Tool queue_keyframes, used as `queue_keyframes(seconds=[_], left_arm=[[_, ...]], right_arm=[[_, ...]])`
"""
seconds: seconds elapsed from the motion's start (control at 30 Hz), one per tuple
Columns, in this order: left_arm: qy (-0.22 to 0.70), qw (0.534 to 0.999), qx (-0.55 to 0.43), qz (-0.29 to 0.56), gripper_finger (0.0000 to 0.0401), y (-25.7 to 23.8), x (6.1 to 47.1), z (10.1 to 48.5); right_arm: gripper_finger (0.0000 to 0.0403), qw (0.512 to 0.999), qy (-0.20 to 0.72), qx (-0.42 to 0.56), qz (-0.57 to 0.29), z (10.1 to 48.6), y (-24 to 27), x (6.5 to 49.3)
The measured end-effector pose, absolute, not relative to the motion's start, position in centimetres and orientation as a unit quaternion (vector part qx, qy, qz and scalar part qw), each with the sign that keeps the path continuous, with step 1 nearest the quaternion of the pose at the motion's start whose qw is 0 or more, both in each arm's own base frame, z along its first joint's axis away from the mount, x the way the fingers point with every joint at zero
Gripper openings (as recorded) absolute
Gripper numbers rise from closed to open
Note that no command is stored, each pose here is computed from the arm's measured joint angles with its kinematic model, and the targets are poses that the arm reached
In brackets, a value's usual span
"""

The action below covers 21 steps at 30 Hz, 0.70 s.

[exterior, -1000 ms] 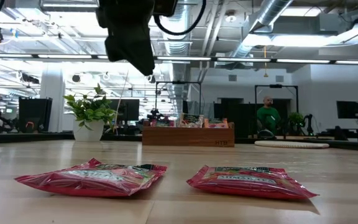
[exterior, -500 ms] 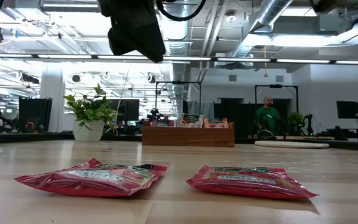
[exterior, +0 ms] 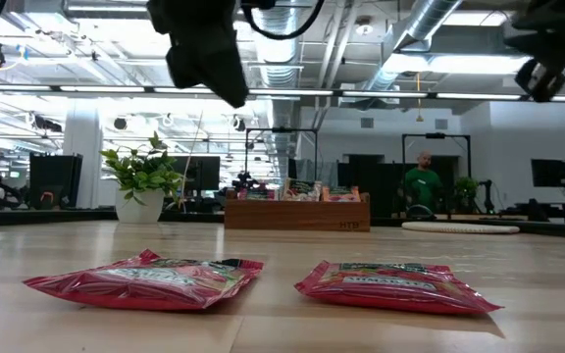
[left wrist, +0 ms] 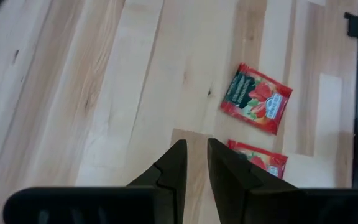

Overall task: Pick & Place Tea
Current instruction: Put the left red tea bag into the left section of the wooden organizer

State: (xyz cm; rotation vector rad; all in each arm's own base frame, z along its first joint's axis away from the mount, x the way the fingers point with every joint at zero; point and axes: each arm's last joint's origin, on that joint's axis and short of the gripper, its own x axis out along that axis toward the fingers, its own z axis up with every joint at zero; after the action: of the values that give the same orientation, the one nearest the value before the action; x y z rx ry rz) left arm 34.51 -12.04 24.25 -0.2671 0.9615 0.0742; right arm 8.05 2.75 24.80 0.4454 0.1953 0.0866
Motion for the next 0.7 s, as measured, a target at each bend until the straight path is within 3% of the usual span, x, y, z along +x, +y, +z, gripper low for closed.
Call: queue_keyframes(seconds=[0.3,0.7], left_arm=[[0.51,0.846,-0.133,0.078,0.0055,-11.9,34.1,22.6],[0.564,0.812,-0.147,0.047,0.006,-12.6,35.2,19.1]], right_arm=[[0.0075,0.961,0.108,0.255,0.02,23.3,2.3,7.6],[0.0075,0.963,0.101,0.248,-0.014,23.3,1.9,7.8]])
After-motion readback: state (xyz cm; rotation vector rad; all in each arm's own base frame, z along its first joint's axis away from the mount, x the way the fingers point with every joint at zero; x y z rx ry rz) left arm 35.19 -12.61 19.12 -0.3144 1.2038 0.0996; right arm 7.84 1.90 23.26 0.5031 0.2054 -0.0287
